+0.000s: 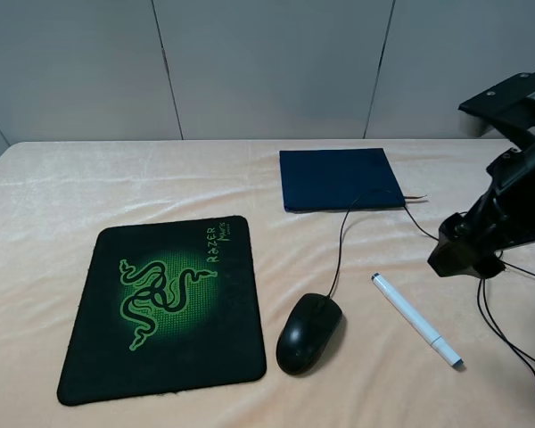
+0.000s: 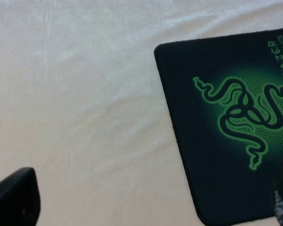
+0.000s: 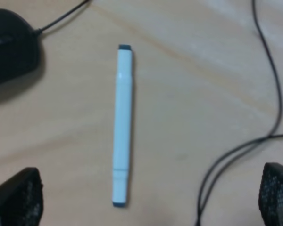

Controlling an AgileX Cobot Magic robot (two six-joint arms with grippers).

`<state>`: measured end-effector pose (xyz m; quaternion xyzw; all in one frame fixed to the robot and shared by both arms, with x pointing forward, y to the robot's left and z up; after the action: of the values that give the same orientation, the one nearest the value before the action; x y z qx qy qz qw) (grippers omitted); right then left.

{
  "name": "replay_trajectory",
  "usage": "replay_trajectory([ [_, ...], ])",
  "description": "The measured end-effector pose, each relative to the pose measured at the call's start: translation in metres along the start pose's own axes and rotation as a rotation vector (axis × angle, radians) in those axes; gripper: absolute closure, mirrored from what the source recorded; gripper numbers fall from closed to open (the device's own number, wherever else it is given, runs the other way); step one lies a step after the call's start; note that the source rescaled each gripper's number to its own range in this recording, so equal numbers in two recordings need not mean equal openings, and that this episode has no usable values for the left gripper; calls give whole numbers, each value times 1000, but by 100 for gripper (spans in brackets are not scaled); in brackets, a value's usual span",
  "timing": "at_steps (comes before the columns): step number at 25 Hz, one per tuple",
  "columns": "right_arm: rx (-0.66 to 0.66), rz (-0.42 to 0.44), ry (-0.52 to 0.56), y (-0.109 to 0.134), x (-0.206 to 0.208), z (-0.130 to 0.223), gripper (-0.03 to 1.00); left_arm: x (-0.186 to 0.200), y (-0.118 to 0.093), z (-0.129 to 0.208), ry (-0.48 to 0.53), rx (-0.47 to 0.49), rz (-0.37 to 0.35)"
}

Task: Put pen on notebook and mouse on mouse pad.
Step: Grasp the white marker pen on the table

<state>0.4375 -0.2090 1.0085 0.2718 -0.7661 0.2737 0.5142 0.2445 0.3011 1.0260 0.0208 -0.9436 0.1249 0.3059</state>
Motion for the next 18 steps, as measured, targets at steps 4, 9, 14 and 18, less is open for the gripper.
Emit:
replay_trajectory([
  [4, -8, -35, 25, 0, -23, -8, -3, 0, 0, 0, 0, 0, 0],
  [9, -11, -63, 75, -1, -53, -14, -3, 0, 0, 0, 0, 0, 0],
  [14, -13, -94, 155, 0, -83, -13, -3, 0, 0, 0, 0, 0, 0],
  [18, -16, -107, 185, 0, -101, -12, -3, 0, 0, 0, 0, 0, 0],
])
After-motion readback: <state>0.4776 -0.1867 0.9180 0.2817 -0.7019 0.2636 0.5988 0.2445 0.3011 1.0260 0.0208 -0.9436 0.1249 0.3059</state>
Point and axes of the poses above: a point on each arm's last joint axis where the gripper is mounted, x pointing back along that axis away from the gripper, y along the wrist's bending axis when the last joint is at zero, z = x × y, the point moved 2 cm from there along -x, pointing out along that axis toward the gripper, and after that the axes turned 15 degrees about x, right-handed, at the moved point
